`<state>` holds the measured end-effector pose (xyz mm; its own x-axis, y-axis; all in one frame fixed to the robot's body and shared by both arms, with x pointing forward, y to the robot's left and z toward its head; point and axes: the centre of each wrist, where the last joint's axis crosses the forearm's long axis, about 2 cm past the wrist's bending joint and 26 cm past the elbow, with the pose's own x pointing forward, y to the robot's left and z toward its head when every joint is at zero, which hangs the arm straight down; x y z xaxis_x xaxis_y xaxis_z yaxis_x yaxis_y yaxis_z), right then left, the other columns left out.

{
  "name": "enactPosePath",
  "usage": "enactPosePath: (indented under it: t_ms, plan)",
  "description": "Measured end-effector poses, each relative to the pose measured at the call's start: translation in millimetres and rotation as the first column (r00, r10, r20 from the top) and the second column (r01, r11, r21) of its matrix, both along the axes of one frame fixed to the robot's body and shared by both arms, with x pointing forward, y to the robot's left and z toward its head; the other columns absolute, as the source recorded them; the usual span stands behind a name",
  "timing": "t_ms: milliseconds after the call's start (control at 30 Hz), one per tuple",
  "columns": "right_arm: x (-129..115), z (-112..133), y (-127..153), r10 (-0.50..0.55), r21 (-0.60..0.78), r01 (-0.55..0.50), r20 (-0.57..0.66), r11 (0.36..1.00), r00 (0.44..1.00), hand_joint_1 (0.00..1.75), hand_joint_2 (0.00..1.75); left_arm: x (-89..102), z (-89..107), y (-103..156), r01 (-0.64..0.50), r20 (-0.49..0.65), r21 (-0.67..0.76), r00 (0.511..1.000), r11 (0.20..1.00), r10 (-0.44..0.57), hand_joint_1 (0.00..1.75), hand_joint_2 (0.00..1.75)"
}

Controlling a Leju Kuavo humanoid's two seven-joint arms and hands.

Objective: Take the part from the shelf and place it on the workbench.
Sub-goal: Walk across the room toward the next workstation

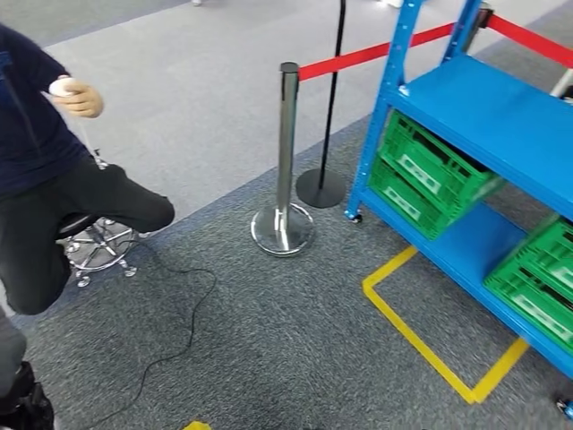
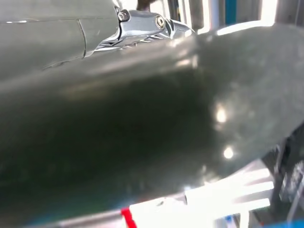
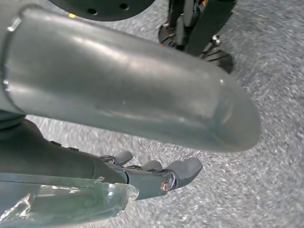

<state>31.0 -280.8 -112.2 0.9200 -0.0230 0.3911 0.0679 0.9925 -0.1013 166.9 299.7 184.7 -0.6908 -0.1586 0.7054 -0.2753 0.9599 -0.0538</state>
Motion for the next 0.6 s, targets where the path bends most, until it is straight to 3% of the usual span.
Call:
enactPosePath:
  t_ms: [300,600]
  plan:
    - [-6.7,-0.2,10.5,-0.047,0.026,0.047,-0.013,0.999,0.999,0.00,0.00,11.0,-0.4,-8.9,0.054,0.003,-0.007,0.999,0.999,-0.054,0.00,0.00]
    - [-7.3,-0.2,11.4,-0.028,0.025,0.029,-0.016,0.999,0.999,0.00,0.00,4.1,-6.5,-4.4,0.036,-0.014,-0.017,0.999,0.999,-0.036,0.00,0.00]
